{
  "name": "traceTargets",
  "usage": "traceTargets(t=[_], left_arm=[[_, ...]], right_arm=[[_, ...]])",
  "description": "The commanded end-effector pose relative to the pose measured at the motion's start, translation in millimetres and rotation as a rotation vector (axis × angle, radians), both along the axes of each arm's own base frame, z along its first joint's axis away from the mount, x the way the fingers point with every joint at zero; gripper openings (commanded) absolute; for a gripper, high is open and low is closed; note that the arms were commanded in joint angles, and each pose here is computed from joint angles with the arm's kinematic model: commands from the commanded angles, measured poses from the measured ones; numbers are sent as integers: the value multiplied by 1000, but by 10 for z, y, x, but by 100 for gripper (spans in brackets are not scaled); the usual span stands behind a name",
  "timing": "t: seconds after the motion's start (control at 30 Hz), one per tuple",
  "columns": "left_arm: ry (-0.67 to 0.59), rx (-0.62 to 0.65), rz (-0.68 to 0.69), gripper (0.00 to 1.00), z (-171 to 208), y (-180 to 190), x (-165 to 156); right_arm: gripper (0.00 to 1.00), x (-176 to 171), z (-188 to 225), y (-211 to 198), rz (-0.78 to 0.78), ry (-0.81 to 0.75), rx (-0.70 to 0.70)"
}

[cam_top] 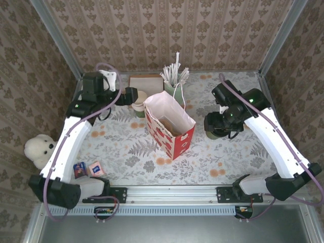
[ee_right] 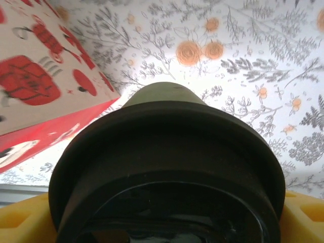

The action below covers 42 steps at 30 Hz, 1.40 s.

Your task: Pack the takeout coffee

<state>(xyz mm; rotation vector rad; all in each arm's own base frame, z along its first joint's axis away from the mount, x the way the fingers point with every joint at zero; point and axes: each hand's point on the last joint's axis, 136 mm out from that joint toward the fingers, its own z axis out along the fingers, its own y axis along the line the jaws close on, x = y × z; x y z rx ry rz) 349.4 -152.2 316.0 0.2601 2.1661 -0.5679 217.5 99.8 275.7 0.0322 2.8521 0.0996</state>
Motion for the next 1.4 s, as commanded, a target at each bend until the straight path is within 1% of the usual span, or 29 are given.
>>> traceTargets(t=[0.0,0.1,0.13,0.2,0.27,0.33,0.4,0.47,0.57,0.87,1.0,1.1,1.2,1.37], left_arm=[[42,-40,-46,100,-7,-135,122],[33,-67,-64,100,-11,-249,286],[36,-68,-54,100,-38,-260,345],[58,-52,4,100,-133,-206,466],[98,-8,97,100,-260,-72,579],[127,30,162,100,-354,30,654],[156,47,181,100,-441,54,702],[191,42,167,100,-535,1,728],[222,19,126,100,-604,-136,738],[246,37,38,100,-692,-453,663],[257,47,24,100,-730,-495,629],[245,71,50,100,-709,-416,614],[230,70,70,100,-603,-316,556],[184,46,73,100,-351,-208,315]], right_arm=[[76,-264,143,-185,47,83,-100],[75,-232,309,-122,69,60,-83],[74,-231,366,-76,76,45,-55],[74,-217,445,-5,84,26,-19],[74,-215,512,49,92,5,2],[74,-208,565,104,103,-13,19],[74,-208,647,172,122,-39,42],[74,-188,774,239,142,-93,60],[74,-168,886,387,171,-143,115],[74,-85,980,1044,331,-192,243],[74,81,857,1312,370,-200,223],[74,183,764,1543,409,-202,208],[75,275,719,1650,418,-209,178],[75,348,573,1765,422,-178,147]])
